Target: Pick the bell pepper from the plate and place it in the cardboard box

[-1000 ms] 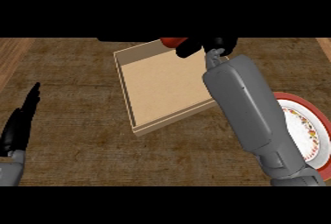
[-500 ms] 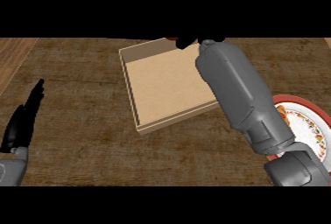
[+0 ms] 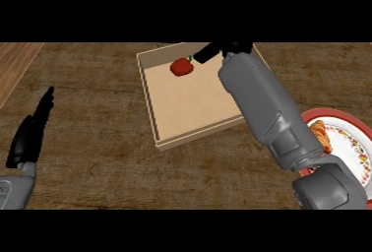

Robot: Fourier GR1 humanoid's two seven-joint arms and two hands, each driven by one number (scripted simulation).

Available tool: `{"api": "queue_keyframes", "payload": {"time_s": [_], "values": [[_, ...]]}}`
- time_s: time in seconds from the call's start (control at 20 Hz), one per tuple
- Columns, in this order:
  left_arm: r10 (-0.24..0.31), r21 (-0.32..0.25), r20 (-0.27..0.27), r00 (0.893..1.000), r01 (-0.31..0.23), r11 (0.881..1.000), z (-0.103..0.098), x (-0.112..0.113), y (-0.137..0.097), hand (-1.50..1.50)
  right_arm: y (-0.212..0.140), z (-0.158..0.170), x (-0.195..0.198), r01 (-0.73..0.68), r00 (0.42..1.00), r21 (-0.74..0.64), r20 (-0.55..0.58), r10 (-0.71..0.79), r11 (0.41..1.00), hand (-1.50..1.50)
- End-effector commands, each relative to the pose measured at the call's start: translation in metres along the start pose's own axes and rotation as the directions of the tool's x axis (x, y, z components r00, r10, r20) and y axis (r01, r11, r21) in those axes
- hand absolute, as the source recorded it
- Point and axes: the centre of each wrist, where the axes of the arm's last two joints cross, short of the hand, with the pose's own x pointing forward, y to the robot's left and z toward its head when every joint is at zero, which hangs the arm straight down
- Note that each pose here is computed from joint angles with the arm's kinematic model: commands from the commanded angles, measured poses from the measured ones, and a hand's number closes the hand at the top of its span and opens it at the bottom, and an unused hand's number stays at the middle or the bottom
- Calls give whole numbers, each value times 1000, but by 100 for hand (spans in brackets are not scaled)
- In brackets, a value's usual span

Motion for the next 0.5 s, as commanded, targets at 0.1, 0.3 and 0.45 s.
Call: {"api": "queue_keyframes", "payload": {"time_s": [0.1, 0.3, 0.45], "values": [[-1, 17, 17, 1000, 1, 1000, -4, 7, 3, 0, 4, 2, 5, 92, 993, -90, 85, -85, 992, -150], [12, 7, -17, 1000, -12, 1000, 0, -4, 3, 0, -10, -5, 2, 209, 971, -190, 160, -179, 959, -150], [-4, 8, -20, 1000, 5, 1000, 0, -10, -1, 0, -11, -5, -1, 314, 946, -254, 164, -280, 915, -150]]}}
